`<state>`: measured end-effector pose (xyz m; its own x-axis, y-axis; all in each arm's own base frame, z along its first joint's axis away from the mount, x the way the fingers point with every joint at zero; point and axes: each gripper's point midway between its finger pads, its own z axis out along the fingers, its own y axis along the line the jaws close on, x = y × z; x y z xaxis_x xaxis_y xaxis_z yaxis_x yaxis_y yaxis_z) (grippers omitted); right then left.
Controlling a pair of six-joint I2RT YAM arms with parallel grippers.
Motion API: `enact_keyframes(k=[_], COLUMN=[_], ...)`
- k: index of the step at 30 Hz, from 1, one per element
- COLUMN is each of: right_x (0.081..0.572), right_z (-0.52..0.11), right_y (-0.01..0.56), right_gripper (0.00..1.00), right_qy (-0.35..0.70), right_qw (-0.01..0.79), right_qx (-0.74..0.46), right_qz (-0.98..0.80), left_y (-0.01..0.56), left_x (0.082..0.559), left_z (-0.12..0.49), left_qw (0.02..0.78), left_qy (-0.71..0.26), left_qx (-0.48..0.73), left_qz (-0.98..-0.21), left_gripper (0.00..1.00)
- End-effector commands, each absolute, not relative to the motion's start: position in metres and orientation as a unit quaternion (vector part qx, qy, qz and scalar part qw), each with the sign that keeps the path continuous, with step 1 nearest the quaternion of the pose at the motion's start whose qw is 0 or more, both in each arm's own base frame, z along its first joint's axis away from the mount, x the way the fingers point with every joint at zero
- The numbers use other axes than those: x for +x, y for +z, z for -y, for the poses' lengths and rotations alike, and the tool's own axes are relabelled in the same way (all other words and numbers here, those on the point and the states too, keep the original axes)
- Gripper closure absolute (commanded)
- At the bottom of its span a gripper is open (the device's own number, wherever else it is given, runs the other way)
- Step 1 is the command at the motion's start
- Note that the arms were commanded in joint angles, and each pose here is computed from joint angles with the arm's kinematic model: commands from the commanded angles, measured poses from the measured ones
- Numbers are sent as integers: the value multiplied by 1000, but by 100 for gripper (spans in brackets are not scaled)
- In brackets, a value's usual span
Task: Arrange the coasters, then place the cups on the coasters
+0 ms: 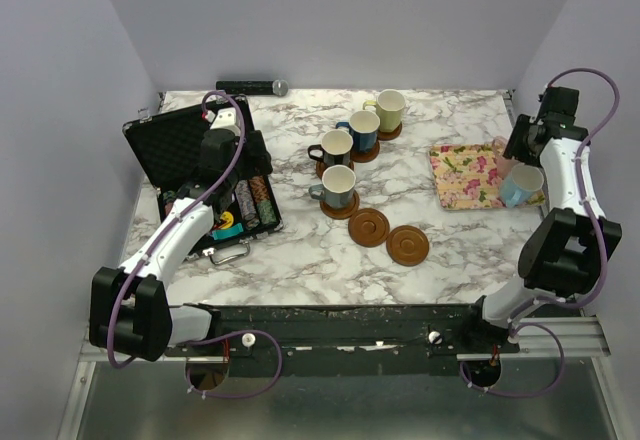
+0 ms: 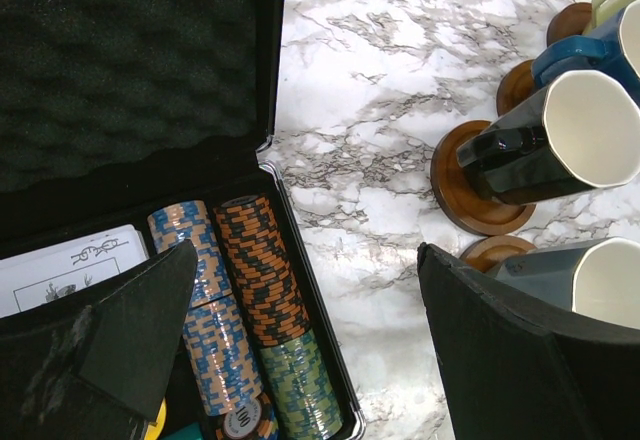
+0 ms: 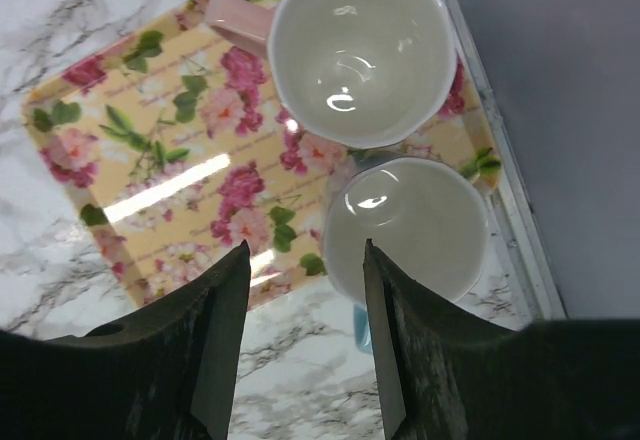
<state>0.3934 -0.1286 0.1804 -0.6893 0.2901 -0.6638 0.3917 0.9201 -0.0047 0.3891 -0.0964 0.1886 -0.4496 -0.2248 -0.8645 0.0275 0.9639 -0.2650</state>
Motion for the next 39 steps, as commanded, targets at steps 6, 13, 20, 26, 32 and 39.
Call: enact_keyframes(k=[6,13,20,26,32,39], right_x=[408,428,446,453,446,441], right_z=[174,211,218,219,219,216], right_y=[189,184,162,145,125,114], right_gripper=[43,44,47,53,61,67], right_qy=[-114,-117,-106,-94,-95,-91], right_qw=[349,328,305,288,261,249], right_qx=[111,207,229,240,248,247], right_qz=[-924,-914,-918,-922,-928,-932], left_y=[192,191,188,189,190,189], left_x=[391,390,392,396,395,393], left_z=[94,91,91,91,91,89], left_qw=[525,523,519,518,516,514], left_qy=[-116,-110,-111,-108,-105,-102], left_qx=[-48,-61,-70,-70,-68,-69], left_qz=[-842,-843,-845,-846,-848,-849], left_gripper=[1,1,1,1,1,1])
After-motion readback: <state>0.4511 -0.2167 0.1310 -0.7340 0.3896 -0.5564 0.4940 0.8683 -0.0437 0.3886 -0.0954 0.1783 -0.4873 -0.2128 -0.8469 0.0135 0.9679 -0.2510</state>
